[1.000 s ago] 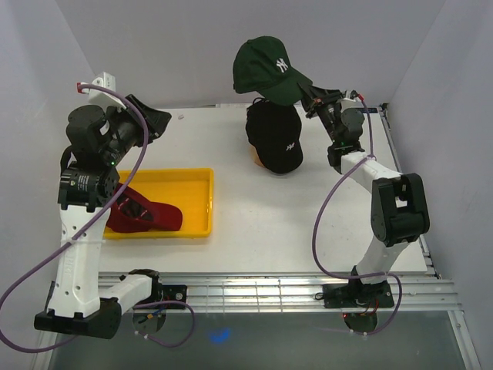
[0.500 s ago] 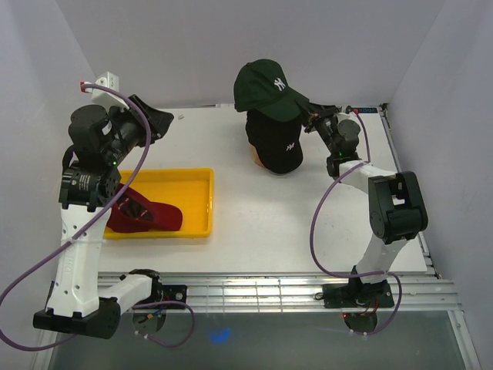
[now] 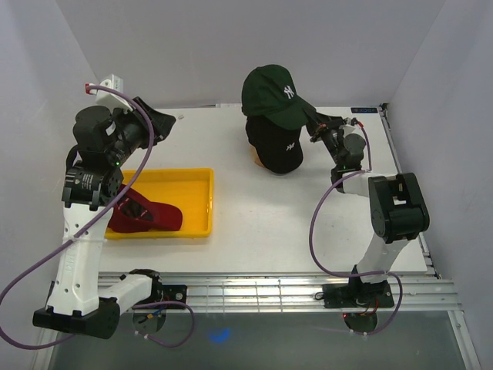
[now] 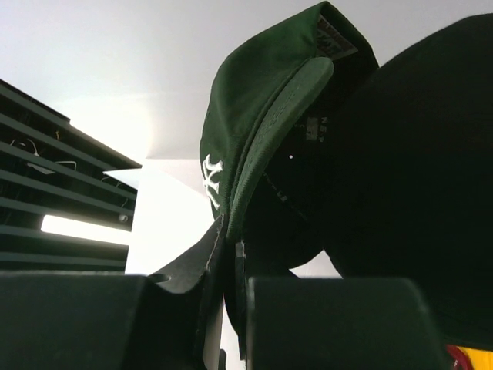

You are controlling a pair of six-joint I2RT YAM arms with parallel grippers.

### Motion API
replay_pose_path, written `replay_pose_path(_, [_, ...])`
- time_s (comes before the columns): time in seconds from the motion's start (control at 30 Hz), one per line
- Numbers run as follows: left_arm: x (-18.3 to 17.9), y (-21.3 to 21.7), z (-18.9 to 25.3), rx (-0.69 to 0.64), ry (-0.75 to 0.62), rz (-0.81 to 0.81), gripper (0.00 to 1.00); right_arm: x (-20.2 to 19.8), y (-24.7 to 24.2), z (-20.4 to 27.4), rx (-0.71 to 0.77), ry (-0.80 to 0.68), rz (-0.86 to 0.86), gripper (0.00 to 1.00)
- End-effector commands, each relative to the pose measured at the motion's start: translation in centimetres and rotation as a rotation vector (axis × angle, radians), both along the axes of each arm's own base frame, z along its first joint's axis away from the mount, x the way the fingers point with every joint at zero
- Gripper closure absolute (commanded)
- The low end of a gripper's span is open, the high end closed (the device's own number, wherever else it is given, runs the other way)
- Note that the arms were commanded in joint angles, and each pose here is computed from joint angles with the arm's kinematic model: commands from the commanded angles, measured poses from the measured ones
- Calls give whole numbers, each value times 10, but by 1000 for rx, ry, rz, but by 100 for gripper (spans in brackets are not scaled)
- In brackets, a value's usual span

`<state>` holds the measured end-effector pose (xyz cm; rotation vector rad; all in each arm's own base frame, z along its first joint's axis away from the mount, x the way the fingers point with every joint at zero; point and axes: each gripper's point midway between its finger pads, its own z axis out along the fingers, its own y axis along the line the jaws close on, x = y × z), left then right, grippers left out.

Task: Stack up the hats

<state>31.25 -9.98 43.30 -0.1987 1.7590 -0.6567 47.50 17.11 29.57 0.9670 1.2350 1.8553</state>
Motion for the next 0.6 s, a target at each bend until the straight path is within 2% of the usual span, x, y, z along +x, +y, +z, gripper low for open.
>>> replay_pose_path(0.0, [-1,1,6,9,-34,4,51,-16,-7,28,49,-109,12,92])
replay_pose_path(0.57, [1,2,-2,31,-21,17,51,-45,-30,-15,105,-64,-7,92])
